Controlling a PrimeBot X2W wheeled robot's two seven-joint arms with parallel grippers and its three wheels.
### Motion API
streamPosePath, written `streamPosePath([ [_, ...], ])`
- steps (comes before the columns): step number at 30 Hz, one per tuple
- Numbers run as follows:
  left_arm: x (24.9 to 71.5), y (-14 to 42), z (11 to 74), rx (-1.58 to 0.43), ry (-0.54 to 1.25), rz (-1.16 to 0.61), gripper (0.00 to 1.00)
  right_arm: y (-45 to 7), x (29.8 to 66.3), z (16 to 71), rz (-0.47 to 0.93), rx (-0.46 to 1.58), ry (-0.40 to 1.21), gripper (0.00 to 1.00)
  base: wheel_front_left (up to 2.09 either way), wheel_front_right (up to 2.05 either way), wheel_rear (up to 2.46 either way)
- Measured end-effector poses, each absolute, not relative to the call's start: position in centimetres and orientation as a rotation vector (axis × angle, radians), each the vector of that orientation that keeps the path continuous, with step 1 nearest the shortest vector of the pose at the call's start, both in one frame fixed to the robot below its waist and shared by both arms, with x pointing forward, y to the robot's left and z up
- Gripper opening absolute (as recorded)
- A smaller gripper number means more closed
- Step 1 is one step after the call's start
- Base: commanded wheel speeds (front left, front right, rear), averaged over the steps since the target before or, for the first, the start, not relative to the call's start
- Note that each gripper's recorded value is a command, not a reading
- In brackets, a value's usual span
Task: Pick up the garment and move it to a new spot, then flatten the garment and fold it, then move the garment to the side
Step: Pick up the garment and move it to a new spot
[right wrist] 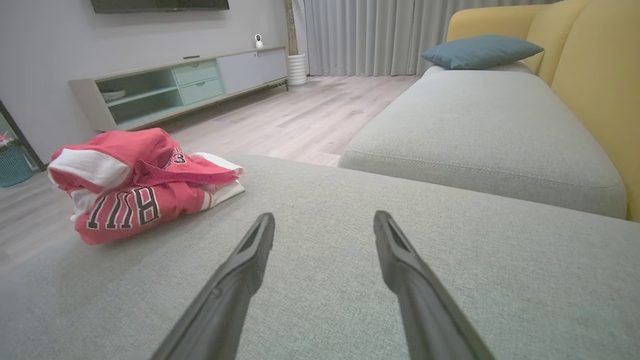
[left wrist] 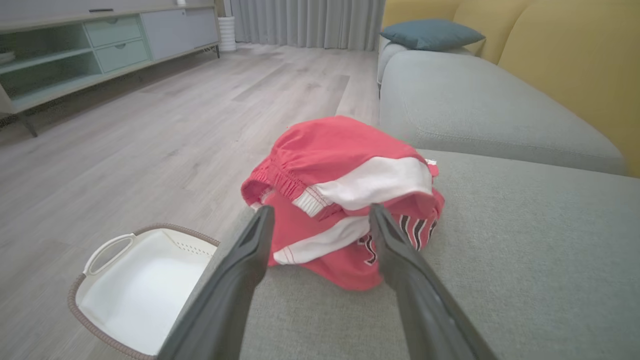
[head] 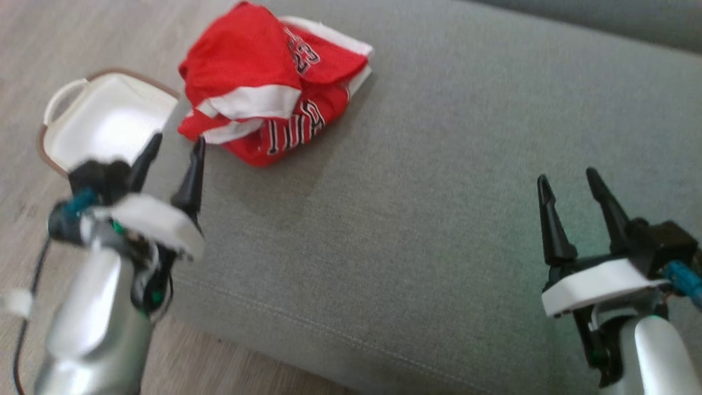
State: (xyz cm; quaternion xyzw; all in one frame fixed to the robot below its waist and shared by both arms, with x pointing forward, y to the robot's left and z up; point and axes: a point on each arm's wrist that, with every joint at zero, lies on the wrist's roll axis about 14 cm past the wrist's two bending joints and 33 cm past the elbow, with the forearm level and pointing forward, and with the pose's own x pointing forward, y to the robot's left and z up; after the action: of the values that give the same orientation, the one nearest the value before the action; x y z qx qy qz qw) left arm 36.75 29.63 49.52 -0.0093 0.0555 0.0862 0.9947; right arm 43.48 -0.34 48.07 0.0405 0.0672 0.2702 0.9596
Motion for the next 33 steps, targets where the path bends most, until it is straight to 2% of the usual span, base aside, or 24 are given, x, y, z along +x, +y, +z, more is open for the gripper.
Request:
streamPosePath([
  [3,40.1,30.2,48.4,-0.024,0.191,0.146,1.00,-0.9,44.7,46.8,0.526,0.070,0.166,1.00,0.00,0.00,0.00],
  [10,43.8,30.7,46.3,-0.003,0.343,0.104,1.00,-1.5,45.7,44.6,0.507,0.070,0.220,1.00,0.00,0.00,0.00],
  [17,43.4,30.6,41.6,-0.050,0.615,0.065,1.00,-2.2,46.2,43.8,0.485,0.072,0.239,1.00,0.00,0.00,0.00],
  [19,43.1,31.0,41.2,-0.055,0.640,0.068,0.29,-2.5,46.2,43.7,0.477,0.071,0.241,1.00,0.00,0.00,0.00],
  [20,43.1,31.2,41.2,-0.058,0.643,0.070,0.00,-2.6,46.3,43.7,0.474,0.070,0.241,1.00,0.00,0.00,0.00],
  [25,43.6,32.4,42.8,-0.029,0.553,0.083,0.00,-3.2,46.3,44.2,0.459,0.069,0.226,1.00,0.00,0.00,0.00],
  [33,44.8,33.6,50.7,0.057,0.161,0.118,0.00,-3.4,45.8,46.9,0.454,0.088,0.157,1.00,0.00,0.00,0.00],
])
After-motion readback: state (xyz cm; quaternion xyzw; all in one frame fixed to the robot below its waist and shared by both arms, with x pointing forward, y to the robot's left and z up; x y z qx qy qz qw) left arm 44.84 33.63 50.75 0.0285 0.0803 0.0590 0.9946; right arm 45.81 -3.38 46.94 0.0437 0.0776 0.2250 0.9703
